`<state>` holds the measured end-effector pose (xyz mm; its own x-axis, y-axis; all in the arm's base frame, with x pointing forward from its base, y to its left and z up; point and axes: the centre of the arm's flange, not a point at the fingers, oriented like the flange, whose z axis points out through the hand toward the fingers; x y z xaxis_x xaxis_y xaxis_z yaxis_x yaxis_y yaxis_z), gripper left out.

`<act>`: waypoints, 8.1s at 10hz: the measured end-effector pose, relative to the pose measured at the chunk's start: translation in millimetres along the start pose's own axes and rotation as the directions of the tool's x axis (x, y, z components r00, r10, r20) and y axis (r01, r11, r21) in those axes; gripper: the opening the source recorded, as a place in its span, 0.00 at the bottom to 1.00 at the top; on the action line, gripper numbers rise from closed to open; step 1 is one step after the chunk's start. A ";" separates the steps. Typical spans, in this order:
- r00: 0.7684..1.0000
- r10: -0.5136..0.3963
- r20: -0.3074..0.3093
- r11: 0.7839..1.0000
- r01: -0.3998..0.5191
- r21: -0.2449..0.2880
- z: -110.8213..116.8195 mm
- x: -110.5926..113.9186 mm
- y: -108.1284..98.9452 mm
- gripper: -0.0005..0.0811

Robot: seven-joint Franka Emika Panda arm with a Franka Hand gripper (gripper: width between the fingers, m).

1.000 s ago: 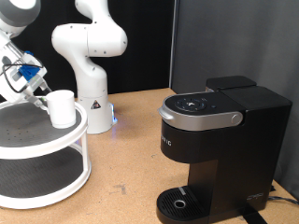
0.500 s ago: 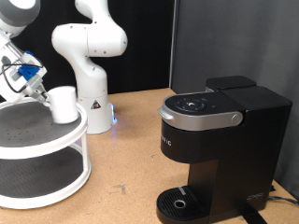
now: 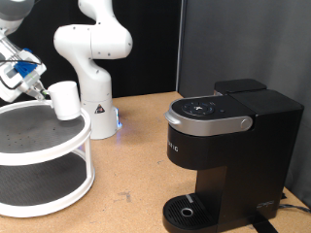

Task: Make a cup of coffee with the keurig machine

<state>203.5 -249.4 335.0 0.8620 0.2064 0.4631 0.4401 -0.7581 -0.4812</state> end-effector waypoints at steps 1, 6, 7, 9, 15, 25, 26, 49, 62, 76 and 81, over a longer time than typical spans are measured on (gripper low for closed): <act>1.000 0.008 -0.013 1.000 -0.008 -0.009 -4.7 4.5 -1.1 0.09; 0.997 0.062 0.037 0.996 -0.060 -0.065 -2.2 51.0 -9.3 0.09; 0.997 0.064 0.033 0.996 -0.062 -0.062 -2.1 49.0 -8.9 0.09; 0.987 0.144 -0.078 0.989 -0.147 -0.030 4.7 56.4 -12.4 0.09; 0.967 0.198 -0.162 0.971 -0.217 -0.105 57.8 130.4 -34.0 0.09; 0.972 0.221 -0.084 0.963 -0.231 -0.140 114.1 138.8 -28.7 0.09; 0.970 0.225 -0.091 0.959 -0.237 -0.158 125.7 139.3 -24.3 0.09; 0.982 0.158 -0.105 0.964 -0.176 -0.200 290.8 180.5 -26.5 0.09; 0.979 0.160 -0.126 0.964 -0.183 -0.193 319.1 189.7 -21.5 0.41; 0.988 0.140 -0.072 0.990 -0.140 -0.004 245.1 149.2 -24.1 0.99; 0.974 0.144 -0.174 0.988 -0.130 0.088 195.2 177.8 -47.8 0.99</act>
<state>384.9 -55.7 295.1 0.8592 -0.0155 0.5114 0.3449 -0.7208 -0.6012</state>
